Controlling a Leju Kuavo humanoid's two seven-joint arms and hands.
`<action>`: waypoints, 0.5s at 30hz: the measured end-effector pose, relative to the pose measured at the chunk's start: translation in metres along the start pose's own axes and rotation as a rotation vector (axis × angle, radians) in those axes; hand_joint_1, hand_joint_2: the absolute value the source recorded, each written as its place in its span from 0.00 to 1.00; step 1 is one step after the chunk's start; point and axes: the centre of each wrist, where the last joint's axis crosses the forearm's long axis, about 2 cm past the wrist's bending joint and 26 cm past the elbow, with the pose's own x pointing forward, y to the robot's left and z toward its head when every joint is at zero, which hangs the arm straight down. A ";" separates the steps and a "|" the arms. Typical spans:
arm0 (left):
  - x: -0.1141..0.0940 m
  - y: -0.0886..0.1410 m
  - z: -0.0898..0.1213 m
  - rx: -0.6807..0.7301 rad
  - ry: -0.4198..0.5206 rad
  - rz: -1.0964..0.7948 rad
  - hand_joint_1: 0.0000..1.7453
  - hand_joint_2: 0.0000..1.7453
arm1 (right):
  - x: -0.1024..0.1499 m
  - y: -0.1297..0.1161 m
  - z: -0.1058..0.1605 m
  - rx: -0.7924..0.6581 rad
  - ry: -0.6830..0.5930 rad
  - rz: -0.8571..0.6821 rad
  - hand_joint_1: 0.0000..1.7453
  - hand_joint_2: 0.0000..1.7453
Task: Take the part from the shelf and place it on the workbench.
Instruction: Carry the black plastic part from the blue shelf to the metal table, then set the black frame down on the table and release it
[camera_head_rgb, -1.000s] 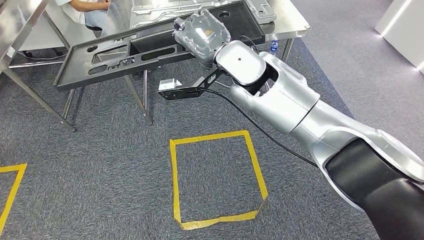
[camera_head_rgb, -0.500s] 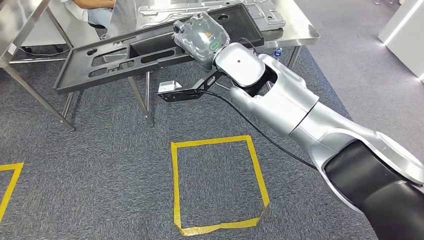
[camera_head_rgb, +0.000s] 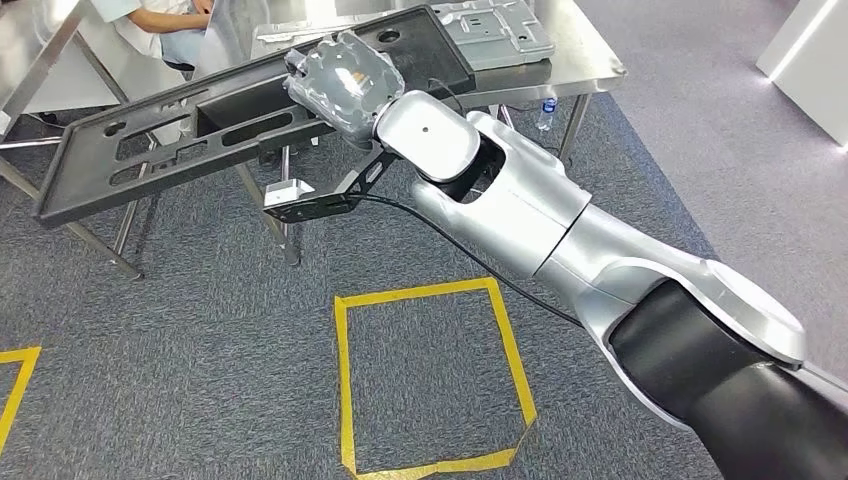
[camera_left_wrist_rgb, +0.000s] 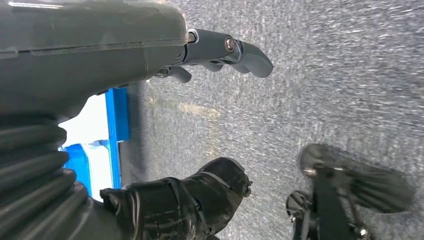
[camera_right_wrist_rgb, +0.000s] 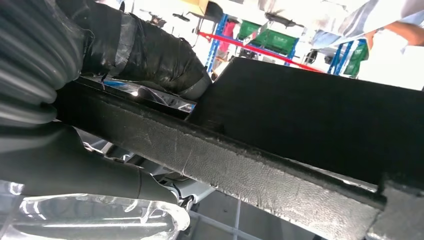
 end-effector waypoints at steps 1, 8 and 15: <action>0.000 0.000 0.000 0.000 0.003 0.001 0.00 1.00 | 0.001 -0.001 -0.001 -0.001 -0.001 0.000 1.00 1.00; 0.000 0.000 0.000 -0.001 0.012 0.005 0.00 1.00 | 0.003 -0.006 -0.005 -0.006 -0.011 0.003 1.00 1.00; 0.000 0.001 0.000 0.003 -0.005 0.014 0.00 1.00 | -0.001 -0.003 -0.004 0.015 -0.005 0.008 1.00 1.00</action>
